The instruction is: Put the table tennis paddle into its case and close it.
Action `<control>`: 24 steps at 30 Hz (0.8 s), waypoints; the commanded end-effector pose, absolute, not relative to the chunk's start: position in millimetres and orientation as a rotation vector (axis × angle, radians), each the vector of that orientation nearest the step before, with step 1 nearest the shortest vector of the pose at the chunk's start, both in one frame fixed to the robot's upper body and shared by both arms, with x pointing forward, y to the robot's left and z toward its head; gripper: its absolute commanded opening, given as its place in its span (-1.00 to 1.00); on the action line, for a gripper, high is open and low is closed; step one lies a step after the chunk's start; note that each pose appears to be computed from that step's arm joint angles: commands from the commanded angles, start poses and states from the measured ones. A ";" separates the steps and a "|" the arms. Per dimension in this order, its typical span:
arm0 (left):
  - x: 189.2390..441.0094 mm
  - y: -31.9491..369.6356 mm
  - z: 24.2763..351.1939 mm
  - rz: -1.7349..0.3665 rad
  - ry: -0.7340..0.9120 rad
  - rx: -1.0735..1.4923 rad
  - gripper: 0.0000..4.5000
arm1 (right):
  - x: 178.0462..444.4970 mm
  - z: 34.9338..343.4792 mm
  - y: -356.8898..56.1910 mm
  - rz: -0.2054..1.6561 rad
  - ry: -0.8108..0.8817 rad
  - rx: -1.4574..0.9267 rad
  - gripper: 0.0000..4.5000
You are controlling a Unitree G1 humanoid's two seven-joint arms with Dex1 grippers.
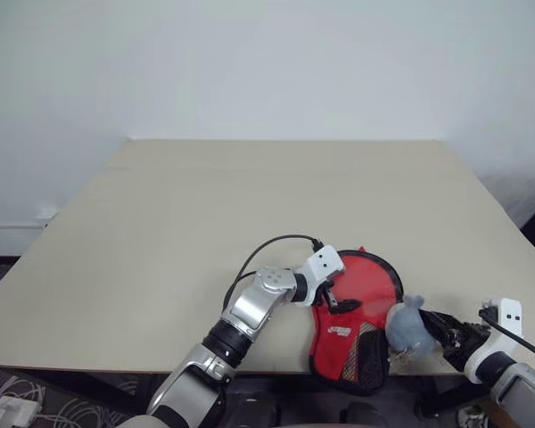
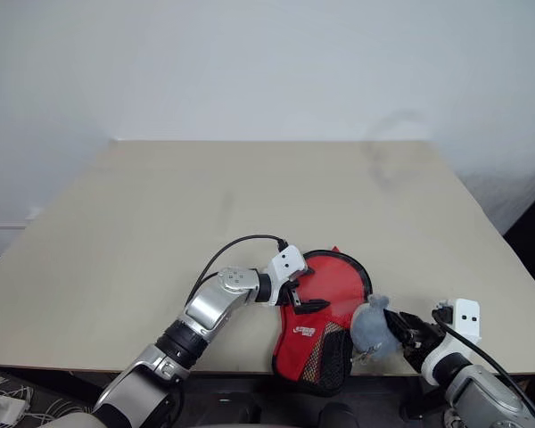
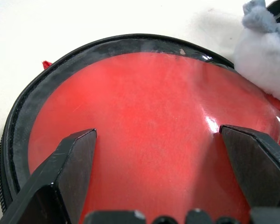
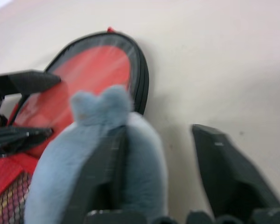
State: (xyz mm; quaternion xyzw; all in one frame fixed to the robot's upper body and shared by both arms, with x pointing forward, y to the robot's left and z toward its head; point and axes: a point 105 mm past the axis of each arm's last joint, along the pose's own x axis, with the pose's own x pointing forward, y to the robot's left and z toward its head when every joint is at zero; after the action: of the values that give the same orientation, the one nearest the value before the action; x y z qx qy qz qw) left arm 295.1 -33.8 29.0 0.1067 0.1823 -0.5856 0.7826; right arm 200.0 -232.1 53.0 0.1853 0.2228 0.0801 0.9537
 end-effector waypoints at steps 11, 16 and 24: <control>288.6 -3.1 -18.7 -1.167 0.580 0.198 1.00 | 220.1 109.5 -237.9 0.145 0.087 0.455 0.36; 315.1 -1.1 25.1 -1.090 0.357 0.034 1.00 | 226.6 121.1 -231.9 0.172 0.030 0.490 0.36; 320.9 14.4 113.7 -1.230 0.144 -0.214 1.00 | 244.5 157.0 -223.5 0.310 -0.102 0.580 0.36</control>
State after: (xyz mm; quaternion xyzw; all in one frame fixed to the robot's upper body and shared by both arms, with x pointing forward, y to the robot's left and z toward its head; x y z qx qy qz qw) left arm 315.1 12.0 77.3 -0.0952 0.1191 -0.5625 0.8126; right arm 243.6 -223.3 135.0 0.2860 -0.0103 0.1281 0.9496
